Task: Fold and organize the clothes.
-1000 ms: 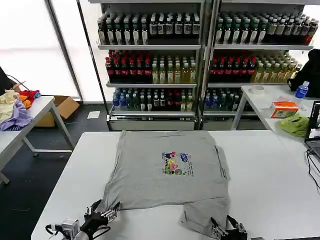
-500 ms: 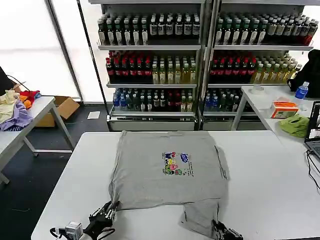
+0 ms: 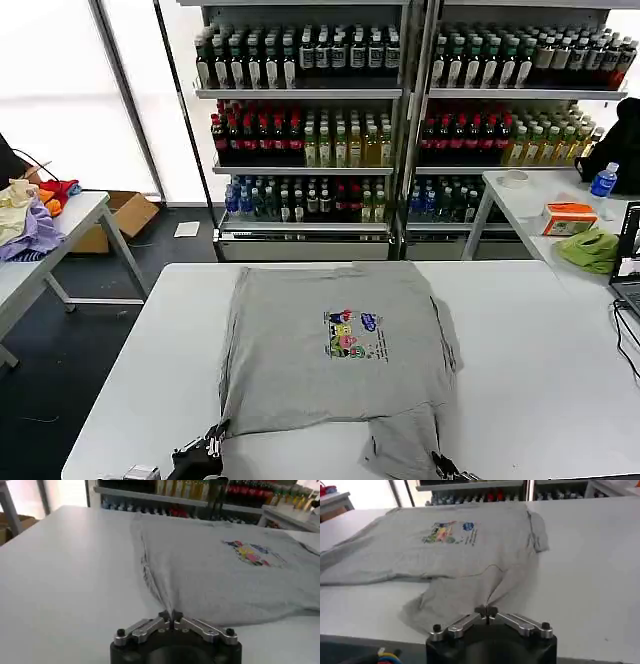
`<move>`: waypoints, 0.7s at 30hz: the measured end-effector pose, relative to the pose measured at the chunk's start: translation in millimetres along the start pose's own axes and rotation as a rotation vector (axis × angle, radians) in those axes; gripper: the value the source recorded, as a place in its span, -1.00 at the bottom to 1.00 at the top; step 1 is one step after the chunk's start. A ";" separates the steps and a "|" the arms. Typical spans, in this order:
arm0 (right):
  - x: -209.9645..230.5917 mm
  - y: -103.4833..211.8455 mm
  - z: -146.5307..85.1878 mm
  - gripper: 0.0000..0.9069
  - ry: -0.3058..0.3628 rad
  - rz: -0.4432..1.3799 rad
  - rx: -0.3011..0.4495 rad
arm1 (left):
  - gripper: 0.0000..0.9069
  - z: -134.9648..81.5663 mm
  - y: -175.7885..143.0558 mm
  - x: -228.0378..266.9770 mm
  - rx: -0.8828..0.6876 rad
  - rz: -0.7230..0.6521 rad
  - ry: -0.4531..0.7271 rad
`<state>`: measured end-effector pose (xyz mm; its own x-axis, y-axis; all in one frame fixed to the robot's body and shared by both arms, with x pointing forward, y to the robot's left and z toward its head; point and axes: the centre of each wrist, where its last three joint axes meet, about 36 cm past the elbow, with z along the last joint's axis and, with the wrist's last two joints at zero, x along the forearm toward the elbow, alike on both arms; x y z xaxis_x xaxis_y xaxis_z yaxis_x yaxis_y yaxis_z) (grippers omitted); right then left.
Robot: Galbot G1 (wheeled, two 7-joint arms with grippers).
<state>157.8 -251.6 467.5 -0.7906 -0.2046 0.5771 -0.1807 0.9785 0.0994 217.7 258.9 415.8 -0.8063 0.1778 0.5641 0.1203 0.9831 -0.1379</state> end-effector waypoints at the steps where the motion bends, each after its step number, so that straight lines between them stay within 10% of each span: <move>1: 1.9 0.8 -0.4 -1.00 -0.002 -0.003 -0.004 | -0.98 0.3 -0.2 4.2 -0.003 -0.001 0.004; 21: -42.8 -14.1 -48.0 -1.00 -0.295 0.010 -0.084 | -0.98 -51.6 14.0 3.0 0.012 0.027 -0.059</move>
<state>222.3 -255.4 480.3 -0.9303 -0.1811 0.3189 -0.1324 0.9768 0.1685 246.8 275.4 457.6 -0.8359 0.2007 0.5109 0.1356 0.9774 -0.1621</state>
